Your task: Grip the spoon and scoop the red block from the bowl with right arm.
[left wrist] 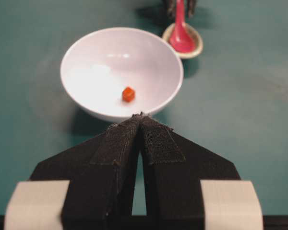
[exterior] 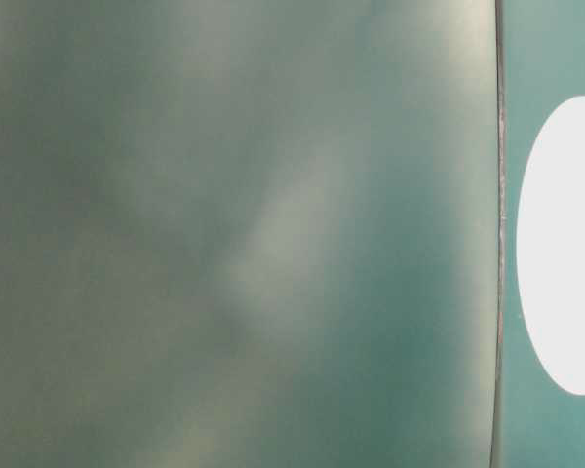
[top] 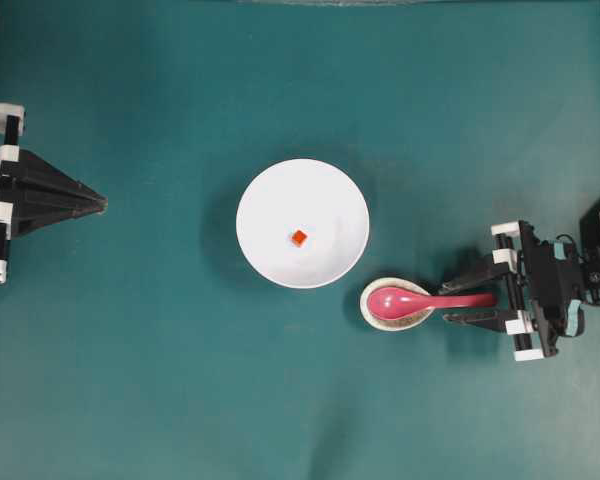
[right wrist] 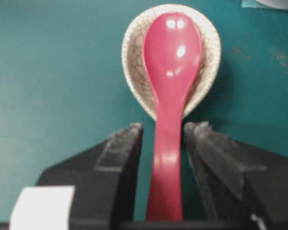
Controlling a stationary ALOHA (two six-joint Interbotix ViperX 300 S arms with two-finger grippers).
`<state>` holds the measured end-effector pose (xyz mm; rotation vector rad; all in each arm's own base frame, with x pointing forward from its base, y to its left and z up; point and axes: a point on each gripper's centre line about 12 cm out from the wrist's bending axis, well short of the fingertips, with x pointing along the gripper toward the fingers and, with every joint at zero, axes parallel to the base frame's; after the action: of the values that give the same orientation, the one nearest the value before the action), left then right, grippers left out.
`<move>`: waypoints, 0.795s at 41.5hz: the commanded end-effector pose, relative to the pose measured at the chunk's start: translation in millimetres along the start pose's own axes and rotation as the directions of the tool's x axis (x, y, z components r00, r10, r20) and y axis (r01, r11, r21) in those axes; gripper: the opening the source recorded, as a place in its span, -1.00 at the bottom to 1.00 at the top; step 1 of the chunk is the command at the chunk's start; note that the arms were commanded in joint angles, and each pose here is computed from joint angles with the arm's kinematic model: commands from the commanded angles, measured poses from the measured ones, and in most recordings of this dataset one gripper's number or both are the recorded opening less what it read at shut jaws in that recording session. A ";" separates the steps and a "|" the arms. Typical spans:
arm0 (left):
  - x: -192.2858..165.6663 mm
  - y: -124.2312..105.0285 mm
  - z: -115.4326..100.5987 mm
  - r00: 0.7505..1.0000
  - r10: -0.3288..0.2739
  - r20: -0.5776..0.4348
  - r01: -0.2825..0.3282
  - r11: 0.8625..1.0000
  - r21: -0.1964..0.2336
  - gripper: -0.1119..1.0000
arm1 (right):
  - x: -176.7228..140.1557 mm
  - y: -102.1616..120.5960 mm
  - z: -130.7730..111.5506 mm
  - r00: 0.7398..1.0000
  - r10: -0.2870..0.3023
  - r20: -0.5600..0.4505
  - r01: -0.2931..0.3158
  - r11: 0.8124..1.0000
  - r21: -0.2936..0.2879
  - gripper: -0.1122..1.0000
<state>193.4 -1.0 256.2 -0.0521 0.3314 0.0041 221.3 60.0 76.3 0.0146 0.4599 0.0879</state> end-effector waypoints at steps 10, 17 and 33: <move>0.7 -0.6 6.0 1.000 -0.002 0.014 0.002 1.000 0.002 -0.80 | 1.3 2.2 4.4 1.000 0.007 0.022 -0.007 1.000 -0.001 -0.07; 0.7 -0.3 6.0 1.000 0.000 0.014 0.000 1.000 0.003 -0.80 | 0.9 1.7 3.9 1.000 0.004 0.021 -0.004 1.000 0.000 -0.15; 1.0 -0.3 5.8 1.000 0.000 0.012 0.000 1.000 0.003 -0.80 | 0.9 1.0 5.2 1.000 -0.001 0.031 0.001 1.000 0.004 -0.15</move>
<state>193.4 -1.0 256.2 -0.0521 0.3314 0.0041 221.8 59.4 77.2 0.0173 0.4510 0.0818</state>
